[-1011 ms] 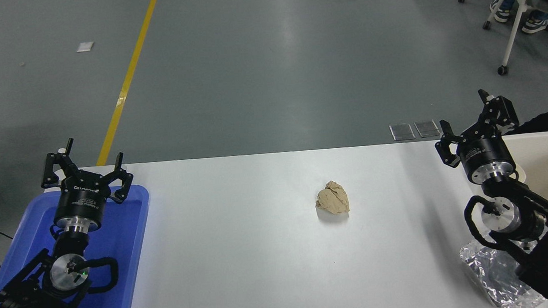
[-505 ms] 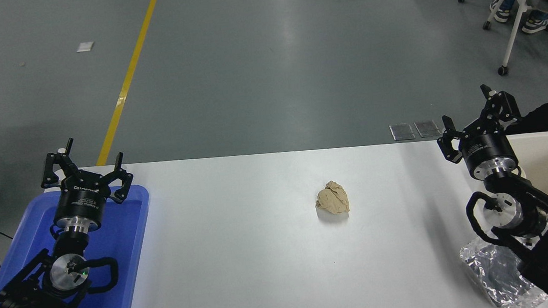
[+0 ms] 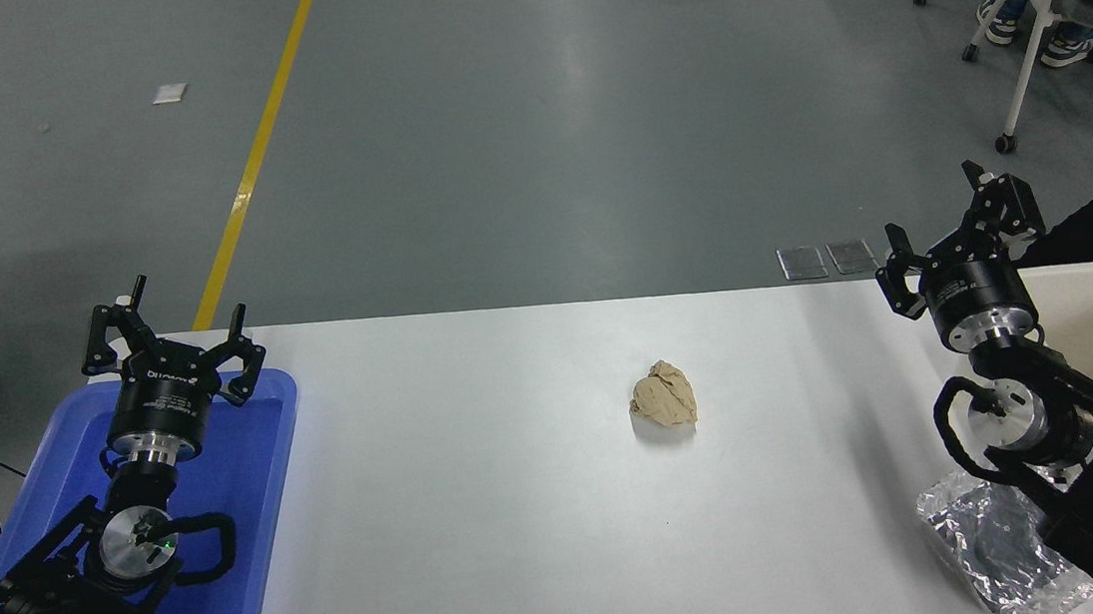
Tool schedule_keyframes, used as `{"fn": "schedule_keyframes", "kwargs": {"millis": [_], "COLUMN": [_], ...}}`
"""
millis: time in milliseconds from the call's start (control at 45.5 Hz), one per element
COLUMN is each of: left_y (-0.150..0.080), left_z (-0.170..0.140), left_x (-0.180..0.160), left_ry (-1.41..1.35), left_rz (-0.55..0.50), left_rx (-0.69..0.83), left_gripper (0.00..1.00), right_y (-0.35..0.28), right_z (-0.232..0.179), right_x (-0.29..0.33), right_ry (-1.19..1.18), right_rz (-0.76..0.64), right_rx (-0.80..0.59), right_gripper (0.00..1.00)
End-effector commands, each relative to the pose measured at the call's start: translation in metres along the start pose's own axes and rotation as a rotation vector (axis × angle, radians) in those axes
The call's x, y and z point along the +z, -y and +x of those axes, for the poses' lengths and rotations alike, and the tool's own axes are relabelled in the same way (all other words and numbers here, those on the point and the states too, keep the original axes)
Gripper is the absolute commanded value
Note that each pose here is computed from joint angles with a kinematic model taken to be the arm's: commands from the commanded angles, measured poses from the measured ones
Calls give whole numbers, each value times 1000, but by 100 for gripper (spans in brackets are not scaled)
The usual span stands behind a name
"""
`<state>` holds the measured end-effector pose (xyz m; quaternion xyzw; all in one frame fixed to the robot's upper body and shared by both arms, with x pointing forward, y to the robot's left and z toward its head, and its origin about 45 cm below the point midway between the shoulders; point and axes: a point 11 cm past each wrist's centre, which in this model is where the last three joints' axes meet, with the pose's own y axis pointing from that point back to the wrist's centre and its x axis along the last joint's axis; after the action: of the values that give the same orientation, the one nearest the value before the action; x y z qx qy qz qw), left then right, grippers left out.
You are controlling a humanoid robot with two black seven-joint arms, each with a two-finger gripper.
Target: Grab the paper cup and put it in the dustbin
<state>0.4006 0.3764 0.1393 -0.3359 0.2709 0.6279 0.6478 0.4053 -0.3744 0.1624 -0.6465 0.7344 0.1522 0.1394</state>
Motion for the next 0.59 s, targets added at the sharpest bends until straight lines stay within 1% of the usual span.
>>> {"fn": "schedule_keyframes", "kwargs": {"millis": [0, 132, 220, 308, 440, 571], "left_y": [0, 0, 0, 0, 0, 0], "left_z": [0, 0, 0, 0, 0, 0], "left_x": [0, 0, 0, 0, 0, 0], "left_ry": [-1, 0, -1, 0, -1, 0], "left_rz": [-1, 0, -1, 0, -1, 0], "left_rx": [0, 0, 0, 0, 0, 0], "left_gripper": [100, 100, 100, 100, 100, 100], "right_y": [5, 11, 15, 21, 25, 30], "right_z": [12, 27, 37, 41, 52, 50], "right_x": [-24, -57, -83, -107, -134, -155], "right_ry": [-119, -271, -419, -590, -840, -1055], "right_rz": [-1, -6, -33, -105, -254, -335], "right_rx": [-20, -41, -64, -85, -88, -114], "right_gripper": [100, 100, 100, 100, 100, 100]}}
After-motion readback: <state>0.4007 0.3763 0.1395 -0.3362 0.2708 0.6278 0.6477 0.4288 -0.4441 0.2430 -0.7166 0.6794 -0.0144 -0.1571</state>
